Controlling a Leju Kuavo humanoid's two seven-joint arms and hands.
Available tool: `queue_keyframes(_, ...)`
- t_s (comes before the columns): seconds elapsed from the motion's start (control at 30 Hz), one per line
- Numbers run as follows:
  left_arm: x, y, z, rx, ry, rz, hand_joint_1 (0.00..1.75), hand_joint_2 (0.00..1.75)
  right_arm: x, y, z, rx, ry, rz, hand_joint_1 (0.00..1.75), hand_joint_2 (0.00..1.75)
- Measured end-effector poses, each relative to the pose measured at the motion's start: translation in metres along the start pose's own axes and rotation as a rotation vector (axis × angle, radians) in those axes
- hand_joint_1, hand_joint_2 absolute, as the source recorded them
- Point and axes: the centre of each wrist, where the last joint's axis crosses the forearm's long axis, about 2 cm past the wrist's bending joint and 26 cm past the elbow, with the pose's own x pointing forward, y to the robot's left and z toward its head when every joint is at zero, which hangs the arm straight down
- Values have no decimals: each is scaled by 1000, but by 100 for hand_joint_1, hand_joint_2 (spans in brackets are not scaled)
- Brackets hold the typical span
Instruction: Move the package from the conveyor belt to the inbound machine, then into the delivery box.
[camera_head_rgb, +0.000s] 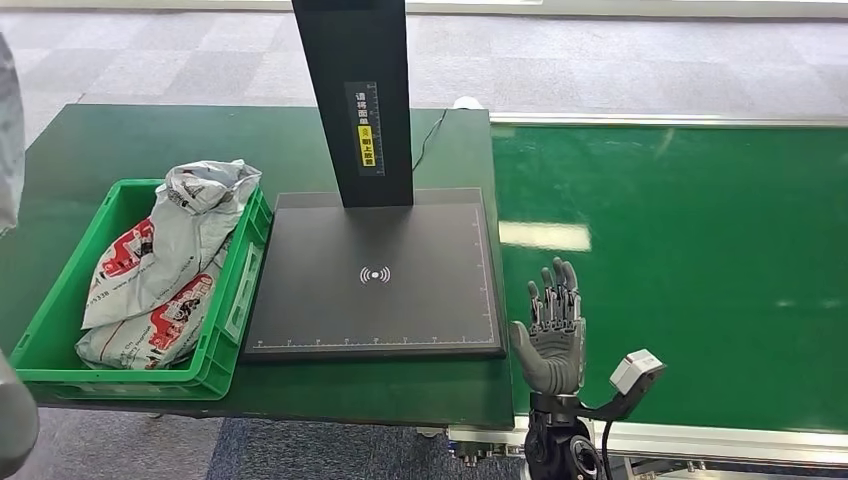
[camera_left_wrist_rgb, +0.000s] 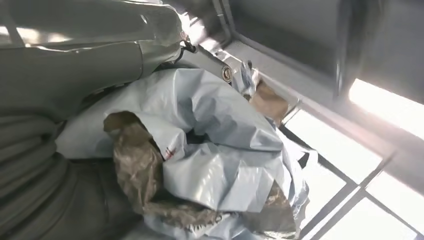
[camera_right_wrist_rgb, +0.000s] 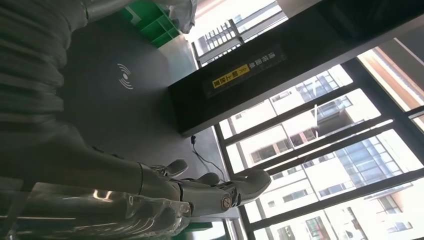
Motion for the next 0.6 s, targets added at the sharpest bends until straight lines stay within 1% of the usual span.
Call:
queue_keyframes(0.1, -8, -9, 27, -167, -8, -212, 175, 175, 2, -2, 5, -7, 4, 8, 0, 175)
queue_keyframes(0.17, -12, -17, 55, -281, -11, -352, 175, 175, 3, -3, 9, -10, 5, 12, 0, 175)
queue_keyframes(0.27, -16, -27, 101, -450, -12, -538, 175, 175, 6, -4, 12, -10, 2, 16, 0, 175)
queue_keyframes(0.37, -17, -29, 140, -565, -22, -639, 175, 175, 8, -6, 15, -18, -1, 22, 0, 175)
queue_keyframes(0.4, -17, -29, 149, -587, -27, -652, 175, 175, 9, -6, 15, -20, -3, 23, 0, 175)
queue_keyframes(0.47, -15, -27, 159, -613, -38, -666, 175, 175, 10, -6, 16, -23, -6, 24, 0, 175)
queue_keyframes(0.6, -12, -24, 167, -634, -54, -678, 175, 175, 11, -7, 16, -28, -11, 27, 0, 175)
